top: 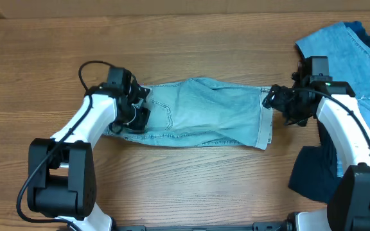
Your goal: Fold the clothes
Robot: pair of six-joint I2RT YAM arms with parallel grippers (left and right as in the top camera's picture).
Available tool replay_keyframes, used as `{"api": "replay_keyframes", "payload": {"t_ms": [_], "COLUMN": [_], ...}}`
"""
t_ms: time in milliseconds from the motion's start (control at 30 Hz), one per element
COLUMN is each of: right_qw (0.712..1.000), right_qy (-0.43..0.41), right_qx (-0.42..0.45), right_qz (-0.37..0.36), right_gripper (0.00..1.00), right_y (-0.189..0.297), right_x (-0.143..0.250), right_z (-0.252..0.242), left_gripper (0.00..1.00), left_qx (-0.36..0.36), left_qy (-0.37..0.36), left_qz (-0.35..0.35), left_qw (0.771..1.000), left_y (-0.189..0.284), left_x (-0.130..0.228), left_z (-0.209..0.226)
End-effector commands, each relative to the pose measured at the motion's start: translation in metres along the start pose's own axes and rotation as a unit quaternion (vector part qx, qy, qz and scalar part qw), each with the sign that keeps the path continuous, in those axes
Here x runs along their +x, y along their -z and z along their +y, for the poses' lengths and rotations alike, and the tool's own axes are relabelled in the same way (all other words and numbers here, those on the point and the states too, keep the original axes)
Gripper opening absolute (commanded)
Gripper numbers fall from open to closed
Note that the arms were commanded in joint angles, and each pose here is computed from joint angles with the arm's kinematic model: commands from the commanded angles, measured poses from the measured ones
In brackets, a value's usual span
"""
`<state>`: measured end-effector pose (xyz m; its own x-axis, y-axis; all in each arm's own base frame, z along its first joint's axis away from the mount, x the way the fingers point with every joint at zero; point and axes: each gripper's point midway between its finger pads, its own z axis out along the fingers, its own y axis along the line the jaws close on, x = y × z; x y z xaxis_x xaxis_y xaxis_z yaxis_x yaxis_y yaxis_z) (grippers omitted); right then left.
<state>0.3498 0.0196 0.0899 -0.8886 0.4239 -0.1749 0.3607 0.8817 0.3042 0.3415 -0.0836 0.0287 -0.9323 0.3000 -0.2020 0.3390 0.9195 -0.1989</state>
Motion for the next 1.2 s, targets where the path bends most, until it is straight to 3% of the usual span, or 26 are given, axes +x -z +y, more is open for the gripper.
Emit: {"api": "replay_keyframes", "payload": {"t_ms": [0,167,367,533,667,733,800,867,900,1000,1100,1167], "right_qw": [0.997,0.993,0.996,0.983,0.977,0.974,0.974,0.977,0.983,0.996,0.99,0.989], "right_qy": [0.052,0.075,0.07,0.086,0.081,0.079,0.084,0.083,0.071,0.064,0.041,0.045], "right_qx": [-0.048,-0.048,-0.031,-0.147,-0.174,-0.188,-0.189,-0.178,-0.153,-0.018,0.13,0.142], "right_qz": [0.016,0.072,0.052,0.064,0.094,0.098,0.088,0.082,0.076,0.062,0.027,0.011], "right_gripper": [0.88,0.96,0.99,0.98,0.93,0.79,0.53,0.11,0.04,0.04,0.04,0.04], "right_y": [-0.011,-0.054,-0.064,-0.075,-0.089,-0.092,-0.093,-0.092,-0.088,-0.054,0.005,0.03], "right_x": [0.0,0.019,0.011,0.032,0.046,0.047,0.042,0.035,0.025,-0.015,-0.053,-0.066], "right_z": [0.01,-0.002,-0.018,0.011,0.013,0.016,0.018,0.017,0.013,-0.009,-0.035,-0.028], "left_gripper": [0.04,0.04,0.04,0.04,0.04,0.04,0.04,0.04,0.04,0.04,0.04,0.04], "left_qx": [-0.02,-0.024,-0.022,-0.013,-0.013,-0.013,-0.013,-0.013,-0.014,-0.015,-0.025,-0.03], "left_qy": [-0.007,-0.016,-0.025,-0.026,-0.026,-0.026,-0.026,-0.026,-0.026,-0.027,-0.033,-0.039], "left_qz": [-0.056,-0.099,-0.13,-0.132,-0.133,-0.133,-0.133,-0.133,-0.133,-0.136,-0.162,-0.189], "left_qw": [0.998,0.995,0.991,0.991,0.991,0.991,0.991,0.991,0.991,0.99,0.986,0.981], "left_y": [0.035,0.076,0.099,0.099,0.099,0.099,0.099,0.099,0.099,0.102,0.121,0.141], "left_x": [-0.038,-0.055,-0.059,-0.059,-0.06,-0.06,-0.06,-0.06,-0.06,-0.061,-0.066,-0.071], "left_z": [0.004,-0.004,-0.012,-0.015,-0.015,-0.015,-0.015,-0.015,-0.015,-0.015,-0.017,-0.021]}}
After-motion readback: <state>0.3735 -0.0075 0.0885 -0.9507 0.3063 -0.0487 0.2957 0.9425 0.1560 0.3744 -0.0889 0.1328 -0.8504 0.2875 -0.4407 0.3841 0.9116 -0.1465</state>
